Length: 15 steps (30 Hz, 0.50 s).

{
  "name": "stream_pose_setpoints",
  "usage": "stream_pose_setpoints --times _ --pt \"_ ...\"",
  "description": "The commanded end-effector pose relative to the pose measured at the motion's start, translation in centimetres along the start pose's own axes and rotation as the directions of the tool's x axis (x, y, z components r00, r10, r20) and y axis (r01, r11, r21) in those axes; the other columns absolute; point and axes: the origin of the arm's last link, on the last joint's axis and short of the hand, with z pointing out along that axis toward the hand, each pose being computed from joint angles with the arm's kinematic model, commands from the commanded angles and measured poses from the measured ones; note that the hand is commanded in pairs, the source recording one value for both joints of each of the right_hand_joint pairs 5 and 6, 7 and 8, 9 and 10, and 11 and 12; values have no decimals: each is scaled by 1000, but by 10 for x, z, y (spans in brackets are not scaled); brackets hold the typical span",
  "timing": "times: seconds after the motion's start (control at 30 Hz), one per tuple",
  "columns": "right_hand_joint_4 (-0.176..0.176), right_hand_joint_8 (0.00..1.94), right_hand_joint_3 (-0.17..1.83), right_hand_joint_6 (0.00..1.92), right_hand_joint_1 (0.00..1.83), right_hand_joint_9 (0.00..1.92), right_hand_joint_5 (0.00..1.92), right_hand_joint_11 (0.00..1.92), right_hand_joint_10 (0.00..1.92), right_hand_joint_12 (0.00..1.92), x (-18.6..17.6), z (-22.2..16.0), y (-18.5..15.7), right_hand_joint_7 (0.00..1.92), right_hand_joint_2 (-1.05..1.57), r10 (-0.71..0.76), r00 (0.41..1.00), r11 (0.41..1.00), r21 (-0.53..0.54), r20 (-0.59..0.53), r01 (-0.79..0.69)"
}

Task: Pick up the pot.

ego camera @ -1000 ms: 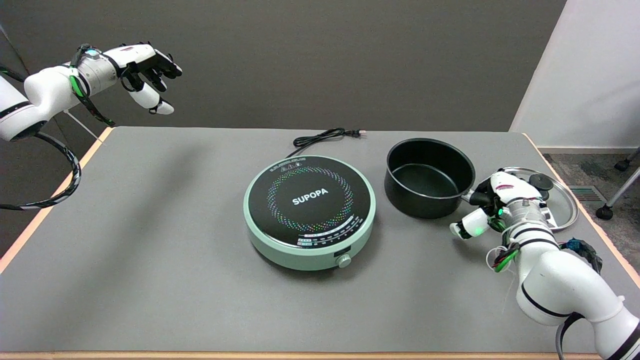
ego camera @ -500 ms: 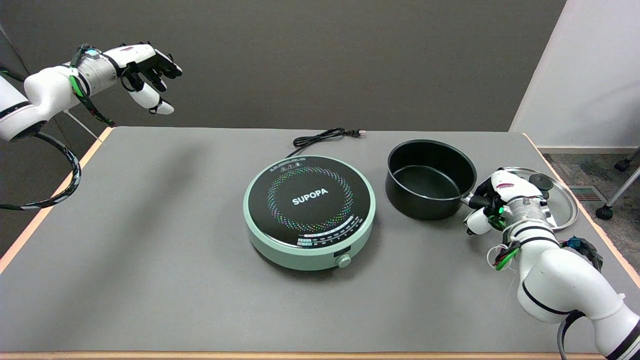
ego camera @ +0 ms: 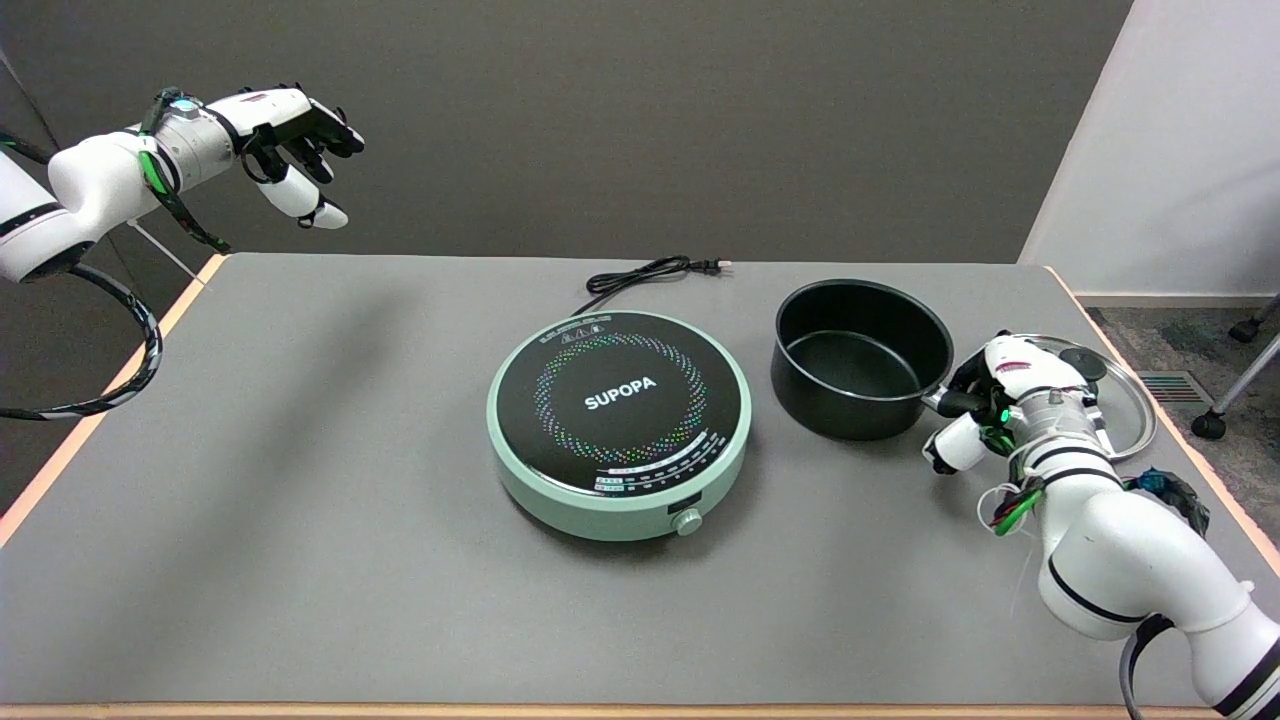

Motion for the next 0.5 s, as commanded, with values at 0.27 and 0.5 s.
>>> stream_pose_setpoints --times 0.27,0.5 --pt "-43 1244 1484 1244 1026 1244 1244 1244 1244 1244 4 8 2 1244 25 -22 1000 999 27 -2 22" --pt "-62 1306 1428 1306 1012 1306 1306 1306 1306 1306 3 11 3 1306 -305 -23 1000 999 31 5 23"
